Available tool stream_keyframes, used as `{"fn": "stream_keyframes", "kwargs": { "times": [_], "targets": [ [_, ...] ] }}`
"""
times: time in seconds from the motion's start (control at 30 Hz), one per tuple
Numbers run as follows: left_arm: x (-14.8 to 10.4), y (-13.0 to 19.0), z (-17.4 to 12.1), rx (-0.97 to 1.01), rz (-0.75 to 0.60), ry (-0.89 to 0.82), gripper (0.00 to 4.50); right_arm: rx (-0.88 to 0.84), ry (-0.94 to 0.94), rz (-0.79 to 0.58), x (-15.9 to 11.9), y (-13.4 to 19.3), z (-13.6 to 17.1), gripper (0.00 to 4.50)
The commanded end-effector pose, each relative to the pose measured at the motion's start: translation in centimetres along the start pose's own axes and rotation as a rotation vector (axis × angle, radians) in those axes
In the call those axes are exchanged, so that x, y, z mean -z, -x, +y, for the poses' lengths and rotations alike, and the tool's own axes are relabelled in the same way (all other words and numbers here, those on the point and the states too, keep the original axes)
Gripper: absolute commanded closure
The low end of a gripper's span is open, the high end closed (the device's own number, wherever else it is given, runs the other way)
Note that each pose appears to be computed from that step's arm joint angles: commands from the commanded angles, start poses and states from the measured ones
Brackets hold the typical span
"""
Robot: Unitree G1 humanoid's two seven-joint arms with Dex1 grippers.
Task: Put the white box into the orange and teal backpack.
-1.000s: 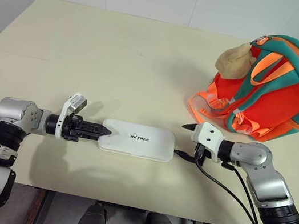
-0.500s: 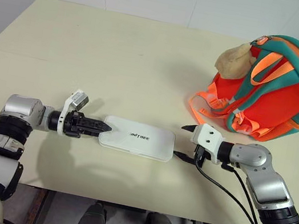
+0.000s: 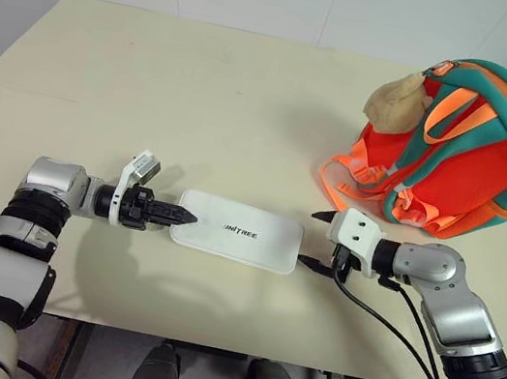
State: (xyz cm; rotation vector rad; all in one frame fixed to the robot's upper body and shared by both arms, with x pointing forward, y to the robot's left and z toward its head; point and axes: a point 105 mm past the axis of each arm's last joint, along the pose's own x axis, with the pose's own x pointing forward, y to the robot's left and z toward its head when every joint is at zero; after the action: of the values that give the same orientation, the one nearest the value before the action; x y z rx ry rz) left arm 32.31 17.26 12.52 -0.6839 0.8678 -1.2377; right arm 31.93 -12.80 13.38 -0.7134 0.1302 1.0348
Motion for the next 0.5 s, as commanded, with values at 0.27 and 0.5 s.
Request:
{"fn": "stream_keyframes", "kwargs": {
  "times": [0.27, 0.5],
  "targets": [
    [-2.4, 0.7, -2.3, 0.085, -0.169, -0.076, 3.17, 0.141, -0.003, -0.122, -2.8, 1.7, -2.3, 0.0],
    [-2.5, 1.9, -3.9, 0.11, -0.285, -0.087, 3.17, 0.278, -0.167, -0.304, -5.5, 5.4, -3.4, 0.0]
  ]
}}
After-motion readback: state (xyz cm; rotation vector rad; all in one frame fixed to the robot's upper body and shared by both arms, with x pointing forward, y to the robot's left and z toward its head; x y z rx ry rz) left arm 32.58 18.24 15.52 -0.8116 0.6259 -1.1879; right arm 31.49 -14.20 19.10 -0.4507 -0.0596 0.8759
